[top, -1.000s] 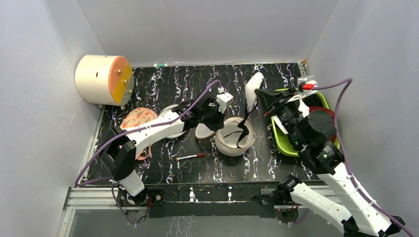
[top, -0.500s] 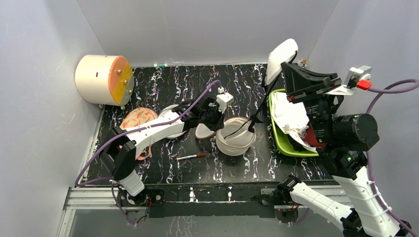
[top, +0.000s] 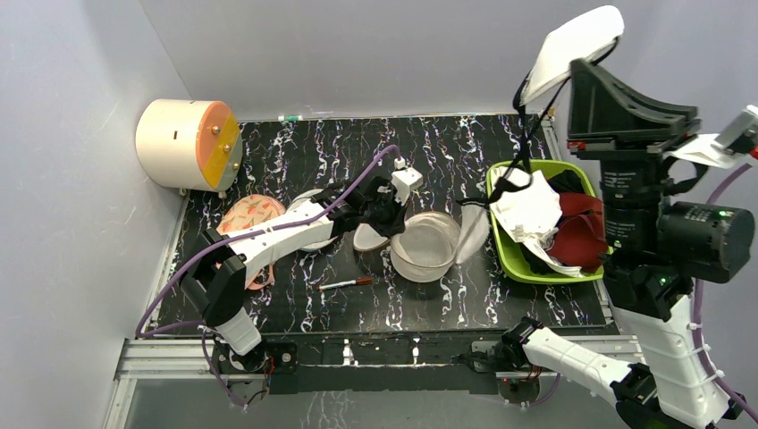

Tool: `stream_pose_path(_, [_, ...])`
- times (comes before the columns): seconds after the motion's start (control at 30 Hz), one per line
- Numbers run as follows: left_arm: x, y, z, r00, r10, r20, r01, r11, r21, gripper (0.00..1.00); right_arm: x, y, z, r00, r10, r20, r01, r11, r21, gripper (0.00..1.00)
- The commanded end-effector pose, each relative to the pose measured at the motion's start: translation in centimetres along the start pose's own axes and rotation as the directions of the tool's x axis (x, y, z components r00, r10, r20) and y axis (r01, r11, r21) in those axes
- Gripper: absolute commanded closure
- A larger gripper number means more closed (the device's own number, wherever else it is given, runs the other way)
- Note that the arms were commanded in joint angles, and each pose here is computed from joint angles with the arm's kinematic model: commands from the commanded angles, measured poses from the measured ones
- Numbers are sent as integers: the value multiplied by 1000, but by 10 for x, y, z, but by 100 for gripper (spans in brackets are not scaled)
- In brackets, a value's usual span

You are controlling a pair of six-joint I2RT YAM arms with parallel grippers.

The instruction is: Unzip the laundry bag and remove the bra

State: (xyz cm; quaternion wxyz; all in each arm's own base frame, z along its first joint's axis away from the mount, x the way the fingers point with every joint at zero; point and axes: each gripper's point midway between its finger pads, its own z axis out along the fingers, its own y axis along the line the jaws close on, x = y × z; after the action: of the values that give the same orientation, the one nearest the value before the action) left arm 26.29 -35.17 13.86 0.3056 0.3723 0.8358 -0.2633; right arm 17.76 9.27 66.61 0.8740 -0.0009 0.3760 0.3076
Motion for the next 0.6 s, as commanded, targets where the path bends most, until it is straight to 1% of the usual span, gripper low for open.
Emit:
stream_pose_path(0.0, [-18, -6, -10, 999, 11, 41, -11, 1000, 9, 100, -58, -6, 0, 984, -47, 170, 40, 998, 45, 100])
stream_pose_path(0.07, [-18, -6, -9, 999, 11, 41, -12, 1000, 11, 100, -62, -13, -1, 979, -86, 186, 72, 994, 82, 100])
stream_pose_path(0.1, [-19, -7, -9, 999, 11, 41, -12, 1000, 12, 100, -61, -18, -1, 976, -131, 177, 113, 988, 107, 100])
stream_pose_path(0.2, [-19, -7, -10, 999, 11, 41, -12, 1000, 12, 100, -44, -38, 3, 962, -252, 102, 227, 952, 206, 100])
stream_pose_path(0.27, [-20, -7, -11, 999, 11, 44, -12, 1000, 11, 100, -28, -59, 1, 940, -339, 31, 315, 902, 294, 100])
stream_pose_path(0.37, [-20, -7, -12, 999, 12, 46, -12, 1000, 11, 100, -4, -88, -8, 898, -436, -66, 423, 809, 409, 100])
stream_pose_path(0.47, [-20, -7, -12, 999, 12, 46, -12, 1000, 9, 100, 23, -109, -15, 848, -500, -177, 520, 715, 468, 100])
stream_pose_path(0.57, [-20, -7, -12, 999, 12, 46, -13, 1000, 10, 100, 39, -126, -19, 786, -555, -273, 607, 607, 512, 100])
